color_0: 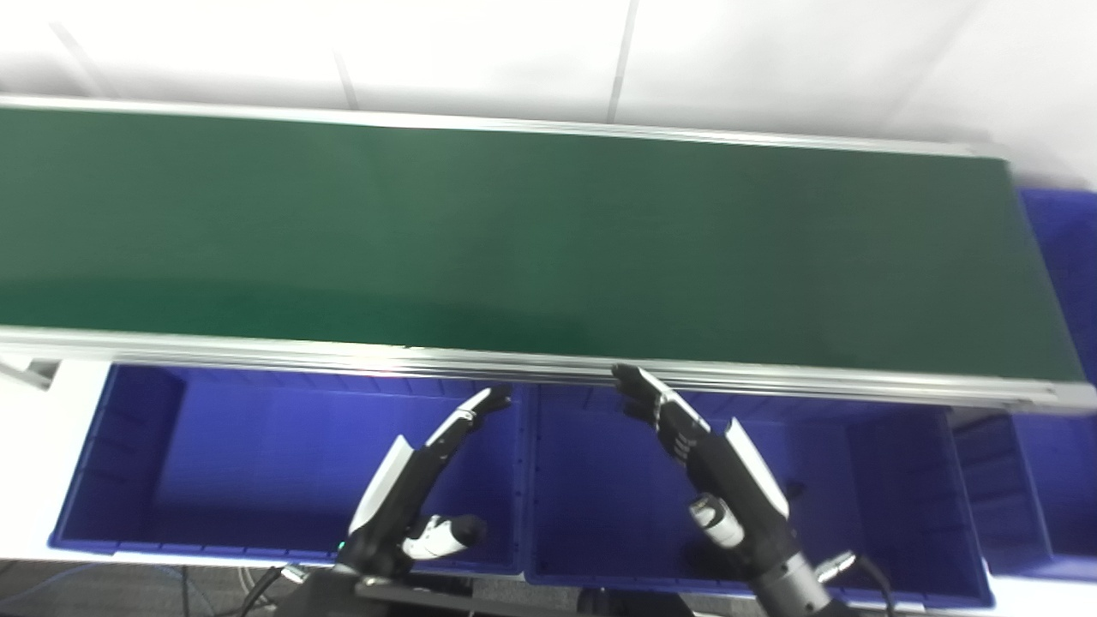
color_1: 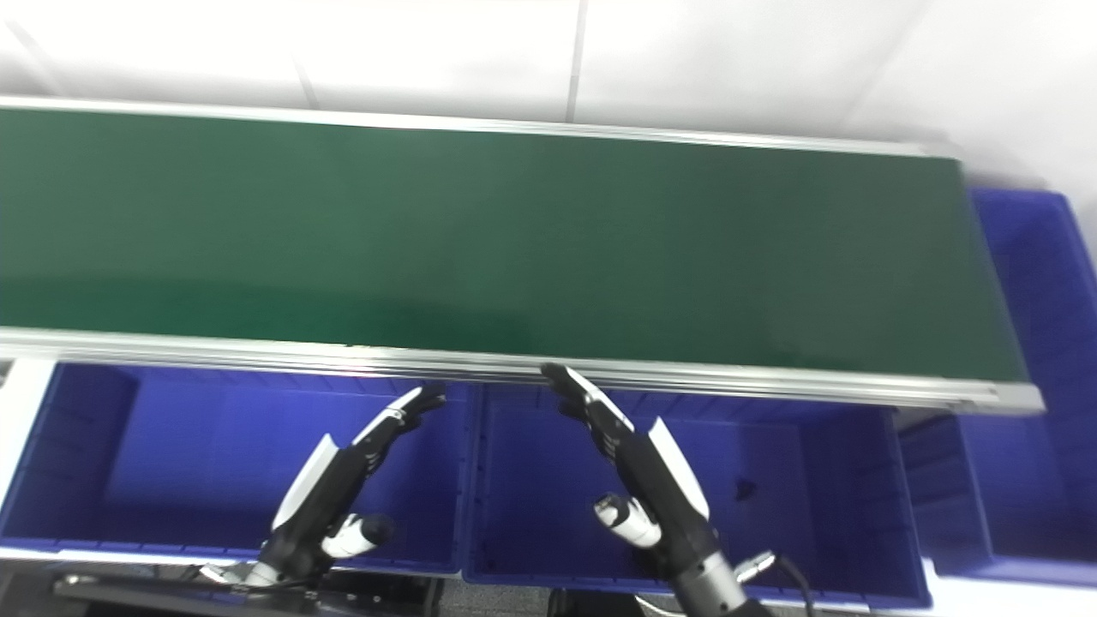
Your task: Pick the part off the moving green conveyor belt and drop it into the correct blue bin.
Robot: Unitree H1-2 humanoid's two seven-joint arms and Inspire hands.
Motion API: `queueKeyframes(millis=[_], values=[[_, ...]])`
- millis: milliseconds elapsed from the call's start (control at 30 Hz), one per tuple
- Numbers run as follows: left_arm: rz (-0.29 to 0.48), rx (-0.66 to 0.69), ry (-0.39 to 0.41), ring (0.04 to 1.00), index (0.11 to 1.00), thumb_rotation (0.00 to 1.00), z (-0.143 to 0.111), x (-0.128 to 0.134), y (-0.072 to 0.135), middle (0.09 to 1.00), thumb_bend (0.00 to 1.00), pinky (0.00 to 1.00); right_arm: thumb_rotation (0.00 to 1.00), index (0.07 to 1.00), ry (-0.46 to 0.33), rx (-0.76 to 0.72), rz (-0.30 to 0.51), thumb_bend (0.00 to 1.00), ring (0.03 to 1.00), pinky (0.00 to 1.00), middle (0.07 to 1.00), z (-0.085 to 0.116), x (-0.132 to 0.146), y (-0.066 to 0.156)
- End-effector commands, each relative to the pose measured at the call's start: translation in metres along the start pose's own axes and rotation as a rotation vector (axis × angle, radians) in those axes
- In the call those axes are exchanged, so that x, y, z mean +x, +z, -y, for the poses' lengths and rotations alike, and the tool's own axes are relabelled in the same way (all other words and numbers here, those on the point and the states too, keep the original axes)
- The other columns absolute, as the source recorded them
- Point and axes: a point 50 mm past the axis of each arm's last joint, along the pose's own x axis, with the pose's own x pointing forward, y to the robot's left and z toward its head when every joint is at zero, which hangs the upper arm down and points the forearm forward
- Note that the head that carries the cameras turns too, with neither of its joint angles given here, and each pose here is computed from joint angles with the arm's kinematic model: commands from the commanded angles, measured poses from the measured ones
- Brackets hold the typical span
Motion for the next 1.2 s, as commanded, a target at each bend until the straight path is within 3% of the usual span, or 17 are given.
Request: queueKeyframes(millis=[0,233,800,1167], values=[[0.054,0.0,0.021,0.922,0.892,1.0,0.003,0.001,0.006,0.898,0.97,0.89,0.99,0.914,-0.01,-0.033,0.073,1.0,0.962,0.93,0.95,-0.002,0.0,-0.002],[0.059,-0.019,0.015,0.933,0.901,1.0,0.005,0.001,-0.004,0.911,0.97,0.91,0.97,0.911,-0.023,-0.061,0.042,0.99,0.941,0.91,0.934,-0.006,-0.004,-0.028],[0.025,0.005,0.004,0.94,0.91,1.0,-0.012,-0.007,-0.024,0.903,1.0,0.93,0.95,0.886,-0.055,-0.072,0.006,0.99,0.892,0.82,0.91,-0.028,0.006,-0.042],[0.011,0.014,-0.004,0.909,0.896,1.0,-0.008,-0.003,-0.034,0.889,1.0,0.87,0.95,0.859,-0.041,-0.093,-0.016,1.0,0.876,0.78,0.89,-0.026,0.006,-0.051]])
